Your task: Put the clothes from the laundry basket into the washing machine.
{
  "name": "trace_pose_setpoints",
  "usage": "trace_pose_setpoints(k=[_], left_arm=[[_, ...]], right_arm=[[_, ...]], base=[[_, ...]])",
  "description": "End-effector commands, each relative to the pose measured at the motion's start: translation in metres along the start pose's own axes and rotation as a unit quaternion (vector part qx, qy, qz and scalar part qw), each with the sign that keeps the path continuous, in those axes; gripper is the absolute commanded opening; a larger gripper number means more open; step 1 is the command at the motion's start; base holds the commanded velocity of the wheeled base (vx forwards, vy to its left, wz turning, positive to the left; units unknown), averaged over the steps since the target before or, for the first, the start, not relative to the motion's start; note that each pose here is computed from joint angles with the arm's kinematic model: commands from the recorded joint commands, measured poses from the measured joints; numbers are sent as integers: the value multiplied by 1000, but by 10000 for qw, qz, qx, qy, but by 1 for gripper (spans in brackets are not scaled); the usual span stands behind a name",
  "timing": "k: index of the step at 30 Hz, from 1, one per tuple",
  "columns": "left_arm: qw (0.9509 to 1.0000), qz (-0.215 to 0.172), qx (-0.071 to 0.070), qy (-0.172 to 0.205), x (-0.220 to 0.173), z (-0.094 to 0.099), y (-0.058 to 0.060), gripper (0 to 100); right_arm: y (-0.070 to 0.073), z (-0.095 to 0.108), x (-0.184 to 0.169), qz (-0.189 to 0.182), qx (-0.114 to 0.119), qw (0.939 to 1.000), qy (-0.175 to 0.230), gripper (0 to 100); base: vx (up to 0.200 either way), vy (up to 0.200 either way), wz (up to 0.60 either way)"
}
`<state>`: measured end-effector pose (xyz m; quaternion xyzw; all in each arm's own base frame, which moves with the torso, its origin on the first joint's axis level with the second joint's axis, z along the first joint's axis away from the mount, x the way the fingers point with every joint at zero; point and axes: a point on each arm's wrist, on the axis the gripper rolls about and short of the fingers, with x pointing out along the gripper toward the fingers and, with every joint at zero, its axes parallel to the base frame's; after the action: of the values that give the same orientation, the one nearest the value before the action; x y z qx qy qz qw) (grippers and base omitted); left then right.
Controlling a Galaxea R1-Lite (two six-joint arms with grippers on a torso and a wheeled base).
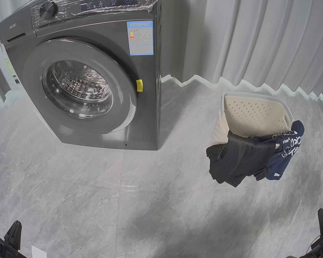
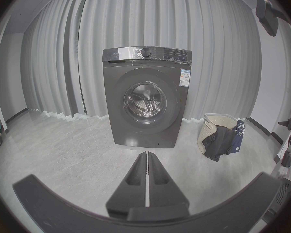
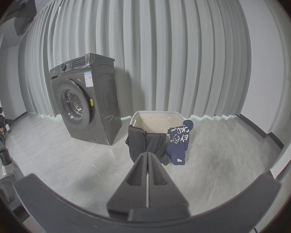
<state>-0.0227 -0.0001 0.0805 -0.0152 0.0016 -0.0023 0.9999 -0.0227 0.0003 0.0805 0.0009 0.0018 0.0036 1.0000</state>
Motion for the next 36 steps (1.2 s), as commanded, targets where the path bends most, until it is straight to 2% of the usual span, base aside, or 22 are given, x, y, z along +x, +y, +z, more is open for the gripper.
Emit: trace_pose_setpoints(k=[1, 20, 22, 28, 36], left_arm=[[10000, 0, 6, -1, 0, -5, 0, 0], [10000, -7, -9, 7, 0, -5, 0, 0], [10000, 1, -9, 7, 0, -5, 0, 0], [10000, -7, -9, 7, 0, -5, 0, 0], [10000, 1, 6, 7, 0, -5, 0, 0]], right_arm=[[0, -5, 1, 2, 0, 10000, 59, 0], [0, -5, 1, 2, 0, 10000, 59, 0], [0, -5, 1, 10, -8, 10000, 59, 0], [0, -5, 1, 2, 0, 10000, 59, 0], [0, -5, 1, 2, 0, 10000, 59, 0]], base=[[0, 0, 0], [0, -189, 0], [0, 0, 0], [0, 0, -600], [0, -25, 0]])
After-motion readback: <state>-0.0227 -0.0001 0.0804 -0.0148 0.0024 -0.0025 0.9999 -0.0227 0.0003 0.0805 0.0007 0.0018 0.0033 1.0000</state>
